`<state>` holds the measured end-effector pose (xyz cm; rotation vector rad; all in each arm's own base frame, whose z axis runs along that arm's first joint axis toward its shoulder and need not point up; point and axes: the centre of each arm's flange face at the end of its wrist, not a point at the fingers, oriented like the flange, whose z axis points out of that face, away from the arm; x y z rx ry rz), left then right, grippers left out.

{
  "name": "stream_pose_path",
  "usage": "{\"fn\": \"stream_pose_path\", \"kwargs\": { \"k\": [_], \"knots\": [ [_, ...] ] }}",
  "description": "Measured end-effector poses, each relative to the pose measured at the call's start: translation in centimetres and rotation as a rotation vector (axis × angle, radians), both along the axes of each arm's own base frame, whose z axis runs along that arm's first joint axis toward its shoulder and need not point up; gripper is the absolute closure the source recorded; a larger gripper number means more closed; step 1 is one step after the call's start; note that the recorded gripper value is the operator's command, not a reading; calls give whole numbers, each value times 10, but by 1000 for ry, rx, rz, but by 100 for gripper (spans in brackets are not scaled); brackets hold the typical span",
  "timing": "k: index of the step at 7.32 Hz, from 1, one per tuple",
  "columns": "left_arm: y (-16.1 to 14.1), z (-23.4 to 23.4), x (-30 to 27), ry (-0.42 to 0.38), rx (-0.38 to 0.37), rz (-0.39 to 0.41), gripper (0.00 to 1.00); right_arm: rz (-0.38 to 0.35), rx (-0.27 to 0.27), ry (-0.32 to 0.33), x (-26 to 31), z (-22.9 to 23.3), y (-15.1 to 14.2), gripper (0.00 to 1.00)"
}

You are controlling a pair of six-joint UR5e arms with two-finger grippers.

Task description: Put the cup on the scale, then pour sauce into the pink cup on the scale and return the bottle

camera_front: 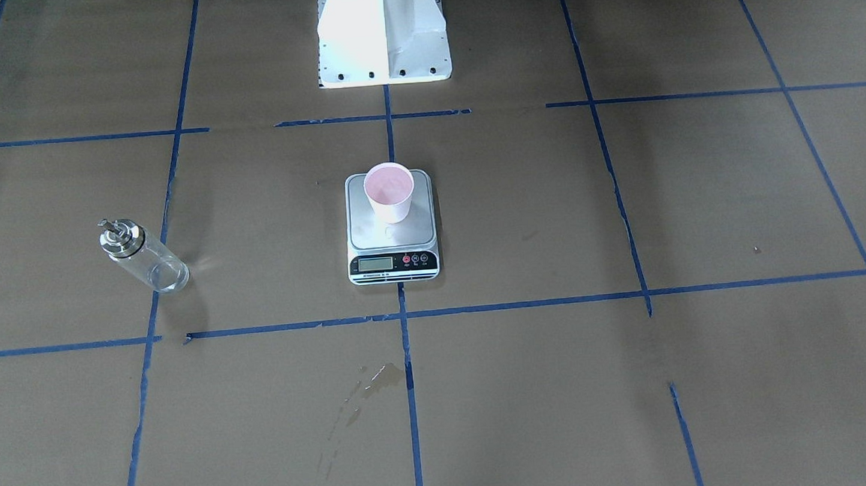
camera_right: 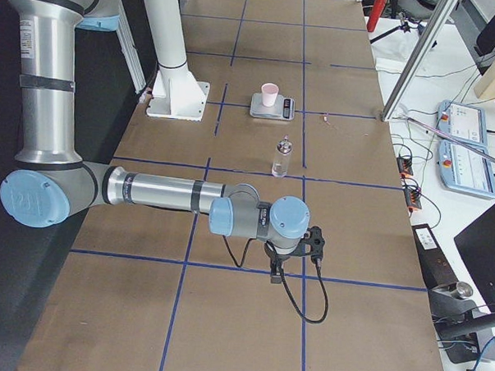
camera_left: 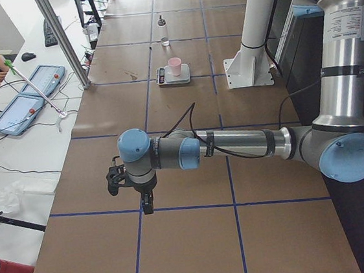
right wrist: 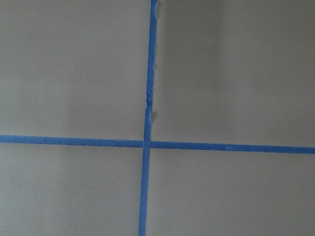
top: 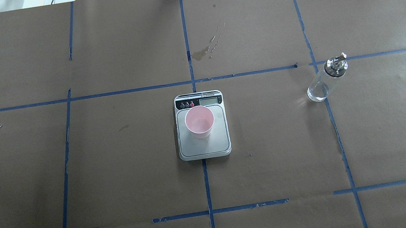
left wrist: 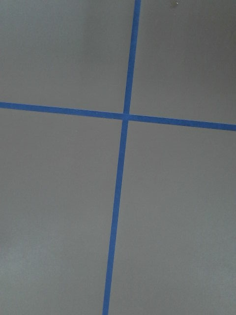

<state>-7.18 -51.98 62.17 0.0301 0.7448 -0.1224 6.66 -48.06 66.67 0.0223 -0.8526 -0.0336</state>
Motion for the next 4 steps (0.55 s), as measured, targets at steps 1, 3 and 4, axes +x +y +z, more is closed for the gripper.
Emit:
{"fn": "stream_pose_path", "kwargs": {
  "k": [1,3,4],
  "knots": [
    [-3,-1,0,-3,3,1,0,-1,0,0,0,0,0,0],
    [-4,-4,0,-7,19,13,0,-3,2,-1,0,0,0,0],
    [-3,-1,0,-10,41,43,0,-4,3,-1,0,0,0,0]
  ]
}}
